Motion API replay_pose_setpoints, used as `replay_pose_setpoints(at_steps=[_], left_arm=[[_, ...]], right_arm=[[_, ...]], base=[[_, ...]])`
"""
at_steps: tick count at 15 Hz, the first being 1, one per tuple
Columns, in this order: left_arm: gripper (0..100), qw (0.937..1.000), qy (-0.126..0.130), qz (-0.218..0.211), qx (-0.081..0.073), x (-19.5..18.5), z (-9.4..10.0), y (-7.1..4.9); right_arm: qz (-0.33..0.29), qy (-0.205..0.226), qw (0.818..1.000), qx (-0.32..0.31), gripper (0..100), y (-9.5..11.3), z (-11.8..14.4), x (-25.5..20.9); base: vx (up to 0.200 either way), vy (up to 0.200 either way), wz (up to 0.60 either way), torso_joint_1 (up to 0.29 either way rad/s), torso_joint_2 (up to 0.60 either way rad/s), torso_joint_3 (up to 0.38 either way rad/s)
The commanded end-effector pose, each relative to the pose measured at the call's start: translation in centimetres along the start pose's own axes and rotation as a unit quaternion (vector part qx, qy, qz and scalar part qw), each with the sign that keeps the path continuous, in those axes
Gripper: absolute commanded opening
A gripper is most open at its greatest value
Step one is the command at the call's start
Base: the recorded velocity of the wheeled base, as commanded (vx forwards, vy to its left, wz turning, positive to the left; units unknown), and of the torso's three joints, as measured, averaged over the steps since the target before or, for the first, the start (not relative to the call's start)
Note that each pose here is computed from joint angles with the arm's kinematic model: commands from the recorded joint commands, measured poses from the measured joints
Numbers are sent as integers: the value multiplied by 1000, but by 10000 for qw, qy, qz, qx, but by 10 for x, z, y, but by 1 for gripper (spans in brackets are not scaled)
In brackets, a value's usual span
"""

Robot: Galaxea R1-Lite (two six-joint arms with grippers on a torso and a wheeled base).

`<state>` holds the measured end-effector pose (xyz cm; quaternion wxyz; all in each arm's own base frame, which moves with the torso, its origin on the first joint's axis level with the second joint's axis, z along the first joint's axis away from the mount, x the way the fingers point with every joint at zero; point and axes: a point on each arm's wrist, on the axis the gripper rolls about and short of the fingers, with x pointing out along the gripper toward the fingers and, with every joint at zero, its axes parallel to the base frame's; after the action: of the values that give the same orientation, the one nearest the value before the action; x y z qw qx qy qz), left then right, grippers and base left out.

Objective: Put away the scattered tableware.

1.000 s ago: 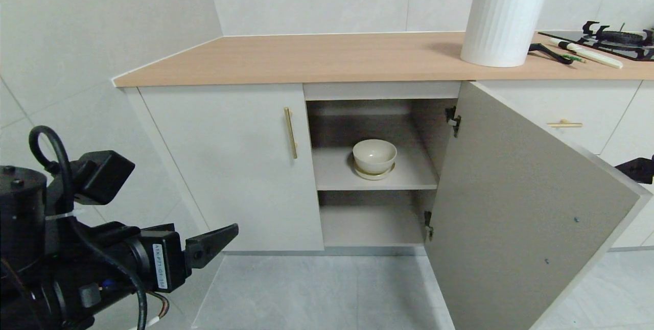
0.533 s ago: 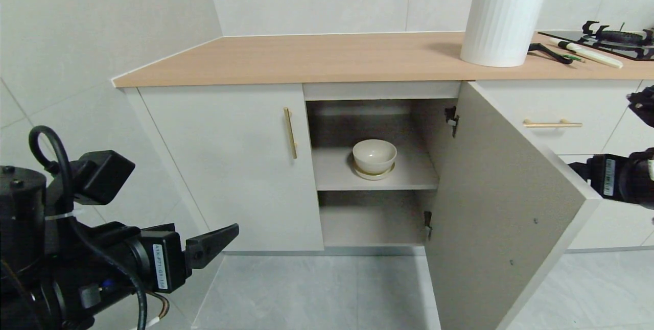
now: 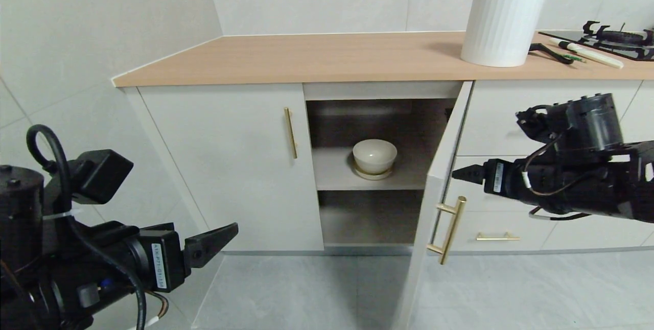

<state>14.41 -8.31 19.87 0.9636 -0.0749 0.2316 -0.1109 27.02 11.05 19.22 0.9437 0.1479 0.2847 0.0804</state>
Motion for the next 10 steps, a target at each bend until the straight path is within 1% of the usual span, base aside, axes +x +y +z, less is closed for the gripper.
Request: replay_pose_setpoints(at_steps=[1,2,4,5,6,7,10], left_arm=[[100,10000,-4,-3,-1,0,0,0],[100,10000,-4,-3,-1,0,0,0],[100,10000,-32,-13,-9,-1,1,0],[100,10000,-32,-13,-9,-1,1,0],[100,10000,17,4,4,1,0,0],[100,10000,15,11,5,1,0,0],[100,10000,1,6,1,1,0,0]], right_arm=[[-24,532,9986,-41,100,7,-28,34],[-13,632,9980,-75,100,11,-41,54],[51,562,9984,-50,100,11,-51,68],[51,562,9984,-50,100,11,-51,68],[182,375,9991,102,100,14,-54,74],[212,322,9992,118,100,14,-53,74],[228,305,9992,125,100,14,-54,75]], base=[[0,0,0,0,0,0],[0,0,0,0,0,0],[0,0,0,0,0,0],[0,0,0,0,0,0],[0,0,0,0,0,0],[0,0,0,0,0,0],[0,0,0,0,0,0]])
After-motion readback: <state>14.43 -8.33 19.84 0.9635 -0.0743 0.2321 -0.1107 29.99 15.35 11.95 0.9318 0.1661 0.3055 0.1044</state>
